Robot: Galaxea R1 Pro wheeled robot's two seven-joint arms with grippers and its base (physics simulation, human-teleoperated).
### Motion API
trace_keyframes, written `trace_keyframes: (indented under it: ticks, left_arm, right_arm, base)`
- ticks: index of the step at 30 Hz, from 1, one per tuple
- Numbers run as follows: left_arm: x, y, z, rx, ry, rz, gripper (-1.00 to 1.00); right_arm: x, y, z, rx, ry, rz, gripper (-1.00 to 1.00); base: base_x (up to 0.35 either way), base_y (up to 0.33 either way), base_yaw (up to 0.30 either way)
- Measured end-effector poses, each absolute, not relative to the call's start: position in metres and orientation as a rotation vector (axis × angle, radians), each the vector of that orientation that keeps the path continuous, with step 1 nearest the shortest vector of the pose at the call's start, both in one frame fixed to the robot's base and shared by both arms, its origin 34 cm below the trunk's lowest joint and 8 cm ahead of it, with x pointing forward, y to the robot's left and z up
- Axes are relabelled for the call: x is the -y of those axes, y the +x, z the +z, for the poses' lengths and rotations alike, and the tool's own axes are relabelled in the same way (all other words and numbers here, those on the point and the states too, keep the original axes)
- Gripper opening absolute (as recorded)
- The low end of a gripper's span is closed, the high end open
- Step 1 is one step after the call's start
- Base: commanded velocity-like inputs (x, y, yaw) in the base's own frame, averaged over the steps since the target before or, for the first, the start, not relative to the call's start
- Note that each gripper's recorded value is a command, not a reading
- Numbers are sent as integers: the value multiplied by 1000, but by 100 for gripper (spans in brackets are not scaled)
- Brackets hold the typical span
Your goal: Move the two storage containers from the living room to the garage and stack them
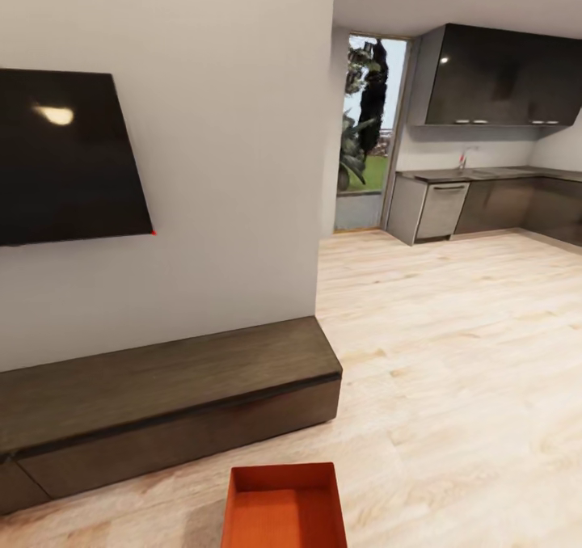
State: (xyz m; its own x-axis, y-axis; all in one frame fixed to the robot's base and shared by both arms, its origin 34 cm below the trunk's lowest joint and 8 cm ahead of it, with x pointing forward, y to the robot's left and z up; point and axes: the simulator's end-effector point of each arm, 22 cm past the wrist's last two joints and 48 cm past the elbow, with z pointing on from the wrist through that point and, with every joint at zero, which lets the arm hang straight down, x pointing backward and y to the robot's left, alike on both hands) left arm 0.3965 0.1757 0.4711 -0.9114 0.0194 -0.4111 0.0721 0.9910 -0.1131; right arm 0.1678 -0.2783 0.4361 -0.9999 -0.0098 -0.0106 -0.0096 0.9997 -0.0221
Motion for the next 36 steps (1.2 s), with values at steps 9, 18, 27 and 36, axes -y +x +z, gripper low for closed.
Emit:
trace_keyframes:
  ticks: [9, 18, 27, 36]
  left_arm:
    - [-176, 396, 470, -2716, 65, -175, 100]
    - [-176, 396, 470, -2716, 65, -176, 100]
    - [-176, 394, 469, -2721, 65, -177, 100]
    - [-176, 392, 468, -2725, 64, -177, 100]
  right_arm:
    - [279, 167, 436, -3132, -11, -40, 100]
    - [279, 167, 436, -3134, -10, -38, 100]
    - [280, 165, 436, -3138, -10, -47, 100]
    - [280, 163, 436, -3143, -9, -44, 100]
  base:
    - [46, -59, 22]
    - [24, -40, 40]
    - [2, -3, 96]
    - [0, 0, 93]
